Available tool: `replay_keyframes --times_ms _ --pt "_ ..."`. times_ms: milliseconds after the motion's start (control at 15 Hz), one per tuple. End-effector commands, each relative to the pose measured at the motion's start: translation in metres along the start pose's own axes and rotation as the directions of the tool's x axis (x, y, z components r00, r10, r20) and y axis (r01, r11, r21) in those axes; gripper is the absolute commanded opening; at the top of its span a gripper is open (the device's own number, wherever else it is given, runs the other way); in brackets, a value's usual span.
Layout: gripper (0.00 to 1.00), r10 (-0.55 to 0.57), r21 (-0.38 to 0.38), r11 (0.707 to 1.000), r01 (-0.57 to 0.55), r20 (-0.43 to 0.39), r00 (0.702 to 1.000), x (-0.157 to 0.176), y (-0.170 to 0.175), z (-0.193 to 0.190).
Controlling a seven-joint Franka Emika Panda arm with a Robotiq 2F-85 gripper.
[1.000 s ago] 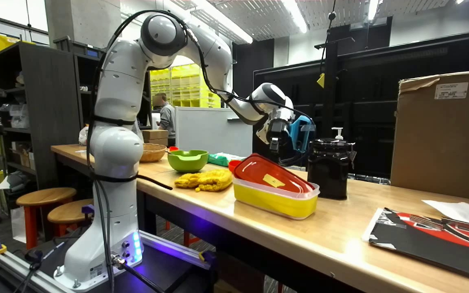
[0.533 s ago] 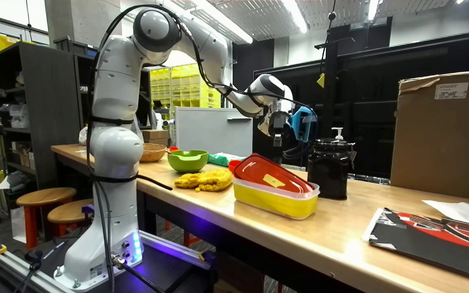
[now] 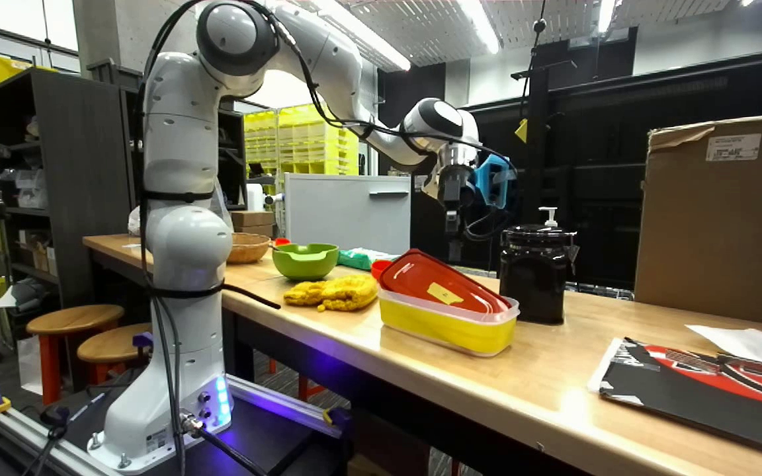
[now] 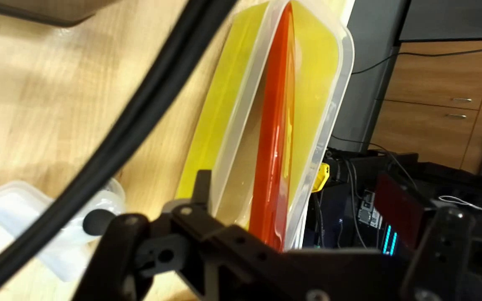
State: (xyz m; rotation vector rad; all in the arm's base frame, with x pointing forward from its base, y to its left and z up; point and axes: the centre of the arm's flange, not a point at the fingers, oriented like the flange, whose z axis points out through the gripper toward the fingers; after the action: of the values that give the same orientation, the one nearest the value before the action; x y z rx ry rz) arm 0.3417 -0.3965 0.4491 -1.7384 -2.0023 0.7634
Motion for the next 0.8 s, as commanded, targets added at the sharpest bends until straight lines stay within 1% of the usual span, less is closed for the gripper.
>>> replay_keyframes --times_ms 0,333,733 --pt "1.0 0.042 -0.099 0.994 -0.043 -0.005 0.999 0.005 -0.025 -0.01" --pt "1.0 0.074 -0.176 0.981 -0.08 -0.038 0.997 0.008 -0.051 -0.02" --pt "1.0 0.1 -0.25 0.962 -0.11 -0.052 0.994 0.006 -0.084 -0.031"
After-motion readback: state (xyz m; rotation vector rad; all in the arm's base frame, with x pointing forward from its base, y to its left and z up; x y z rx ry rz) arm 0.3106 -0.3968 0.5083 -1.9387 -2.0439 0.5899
